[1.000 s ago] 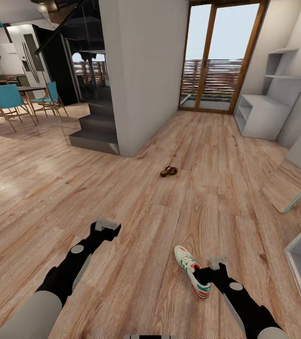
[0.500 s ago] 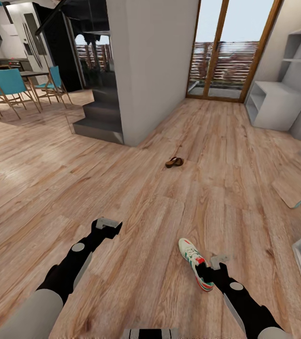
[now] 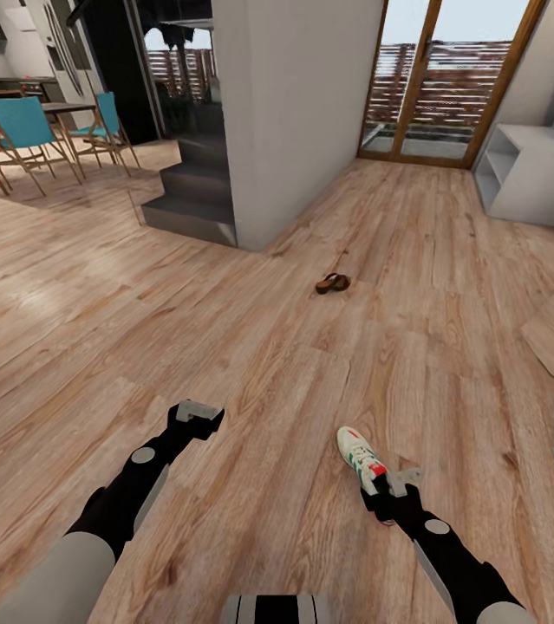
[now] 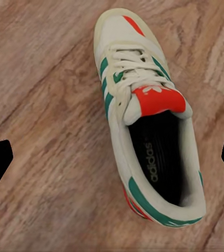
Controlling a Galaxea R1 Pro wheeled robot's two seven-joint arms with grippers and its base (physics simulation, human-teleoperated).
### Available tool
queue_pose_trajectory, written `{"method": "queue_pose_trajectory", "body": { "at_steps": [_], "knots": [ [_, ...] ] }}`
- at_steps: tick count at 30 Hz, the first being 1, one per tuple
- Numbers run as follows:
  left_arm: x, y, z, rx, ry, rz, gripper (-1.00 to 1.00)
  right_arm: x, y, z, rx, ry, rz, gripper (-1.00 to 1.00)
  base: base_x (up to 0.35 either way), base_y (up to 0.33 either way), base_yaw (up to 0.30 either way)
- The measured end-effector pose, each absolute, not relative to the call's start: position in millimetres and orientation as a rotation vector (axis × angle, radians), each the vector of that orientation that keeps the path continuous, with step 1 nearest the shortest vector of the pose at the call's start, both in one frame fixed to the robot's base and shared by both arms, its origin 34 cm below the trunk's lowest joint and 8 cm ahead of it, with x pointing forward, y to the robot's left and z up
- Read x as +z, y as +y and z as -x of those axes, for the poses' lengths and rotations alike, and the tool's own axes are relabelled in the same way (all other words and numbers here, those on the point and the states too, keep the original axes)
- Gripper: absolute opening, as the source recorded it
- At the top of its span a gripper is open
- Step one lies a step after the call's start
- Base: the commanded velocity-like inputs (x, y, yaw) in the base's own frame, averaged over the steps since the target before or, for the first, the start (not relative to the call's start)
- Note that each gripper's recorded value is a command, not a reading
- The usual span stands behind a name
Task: Pick up the two gym shoes and the two sandals from the corridor floor and place them onto the hallstand (shoe rack) in the corridor, making sure they are on the rack and not on the floor. Arrange them so the two gym shoes are next to each other and the two sandals are next to each other.
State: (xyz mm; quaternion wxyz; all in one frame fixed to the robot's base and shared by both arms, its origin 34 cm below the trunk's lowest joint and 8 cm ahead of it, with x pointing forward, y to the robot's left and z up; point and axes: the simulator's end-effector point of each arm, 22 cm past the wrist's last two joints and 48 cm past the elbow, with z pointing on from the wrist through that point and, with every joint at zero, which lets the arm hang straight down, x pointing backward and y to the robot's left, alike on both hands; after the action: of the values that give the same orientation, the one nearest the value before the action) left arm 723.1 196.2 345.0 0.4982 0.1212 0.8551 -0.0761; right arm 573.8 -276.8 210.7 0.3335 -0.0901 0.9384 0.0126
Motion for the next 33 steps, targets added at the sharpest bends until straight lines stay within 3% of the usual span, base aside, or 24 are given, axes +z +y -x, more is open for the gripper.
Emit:
{"method": "queue_pose_trajectory", "body": {
  "at_steps": [14,33],
  "knots": [
    [341,200,-721,-0.179,2.077,-0.295,1.00,212,-321,-572,-0.038,2.457,0.266,1.00,0.000,0.000,0.002],
    [293,199,-707,-0.194,2.150,-0.291,1.00,176,-322,-549,-0.029,2.530,0.270,1.00,0.000,0.000,0.000]
  ]
}}
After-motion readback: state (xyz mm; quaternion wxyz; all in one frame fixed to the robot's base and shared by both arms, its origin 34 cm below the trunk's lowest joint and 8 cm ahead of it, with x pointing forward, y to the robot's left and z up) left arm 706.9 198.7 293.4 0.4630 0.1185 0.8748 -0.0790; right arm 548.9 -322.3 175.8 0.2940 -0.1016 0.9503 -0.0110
